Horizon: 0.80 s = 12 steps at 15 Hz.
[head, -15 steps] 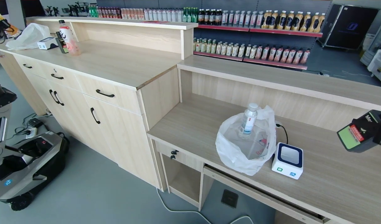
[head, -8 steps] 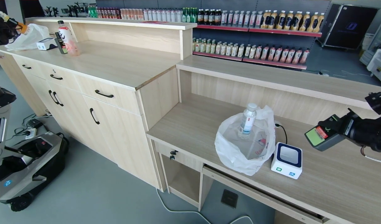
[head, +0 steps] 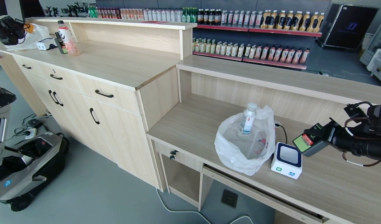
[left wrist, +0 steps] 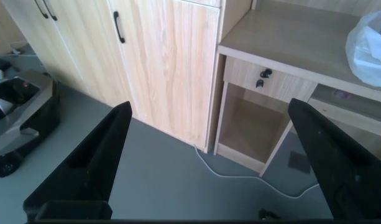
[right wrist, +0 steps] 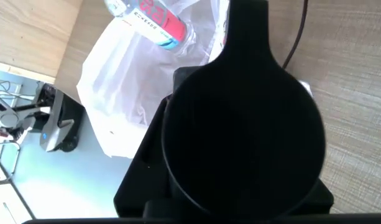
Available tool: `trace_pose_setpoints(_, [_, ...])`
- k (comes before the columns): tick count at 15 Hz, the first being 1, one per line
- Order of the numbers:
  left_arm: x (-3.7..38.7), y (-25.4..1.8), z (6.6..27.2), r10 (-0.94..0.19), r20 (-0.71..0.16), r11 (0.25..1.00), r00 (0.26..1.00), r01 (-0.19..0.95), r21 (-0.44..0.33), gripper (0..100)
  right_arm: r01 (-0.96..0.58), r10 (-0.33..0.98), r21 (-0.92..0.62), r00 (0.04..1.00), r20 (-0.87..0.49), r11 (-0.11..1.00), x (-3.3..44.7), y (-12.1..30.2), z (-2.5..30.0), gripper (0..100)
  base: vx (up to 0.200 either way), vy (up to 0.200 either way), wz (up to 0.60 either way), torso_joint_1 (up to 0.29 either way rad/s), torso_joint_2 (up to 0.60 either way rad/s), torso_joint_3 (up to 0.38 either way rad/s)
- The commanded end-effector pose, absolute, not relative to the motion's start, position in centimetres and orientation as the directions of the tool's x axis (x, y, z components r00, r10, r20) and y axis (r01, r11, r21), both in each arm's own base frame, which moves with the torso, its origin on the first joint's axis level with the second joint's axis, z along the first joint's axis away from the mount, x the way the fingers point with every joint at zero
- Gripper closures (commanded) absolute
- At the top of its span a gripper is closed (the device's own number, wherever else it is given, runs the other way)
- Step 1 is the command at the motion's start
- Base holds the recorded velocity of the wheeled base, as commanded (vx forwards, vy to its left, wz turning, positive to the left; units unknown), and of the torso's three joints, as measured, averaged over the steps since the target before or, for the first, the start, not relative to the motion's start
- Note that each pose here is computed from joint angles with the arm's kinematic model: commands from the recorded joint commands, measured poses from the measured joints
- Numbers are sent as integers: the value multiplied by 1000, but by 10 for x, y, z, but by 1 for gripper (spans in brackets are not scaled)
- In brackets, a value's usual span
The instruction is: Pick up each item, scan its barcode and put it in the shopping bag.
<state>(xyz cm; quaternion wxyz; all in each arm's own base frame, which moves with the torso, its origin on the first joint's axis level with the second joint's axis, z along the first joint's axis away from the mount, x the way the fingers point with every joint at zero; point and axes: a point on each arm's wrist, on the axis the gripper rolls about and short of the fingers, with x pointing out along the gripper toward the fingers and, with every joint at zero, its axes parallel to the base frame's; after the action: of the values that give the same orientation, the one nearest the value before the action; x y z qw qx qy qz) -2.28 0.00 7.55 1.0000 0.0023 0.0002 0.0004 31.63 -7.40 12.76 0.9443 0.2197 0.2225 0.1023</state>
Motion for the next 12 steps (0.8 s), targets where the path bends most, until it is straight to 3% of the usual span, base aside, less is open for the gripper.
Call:
trace_pose_setpoints(1, [-23, 0, 75, 2, 0, 1000, 1000, -2, 5, 0, -94, 306, 469, 864, -400, 878, 322, -71, 116, 100, 0, 0, 0, 0, 0, 0])
trace_pose_setpoints(12, [-23, 0, 75, 2, 0, 1000, 1000, -2, 5, 0, -170, 335, 420, 872, -357, 891, 346, -59, 95, 100, 0, 0, 0, 0, 0, 0])
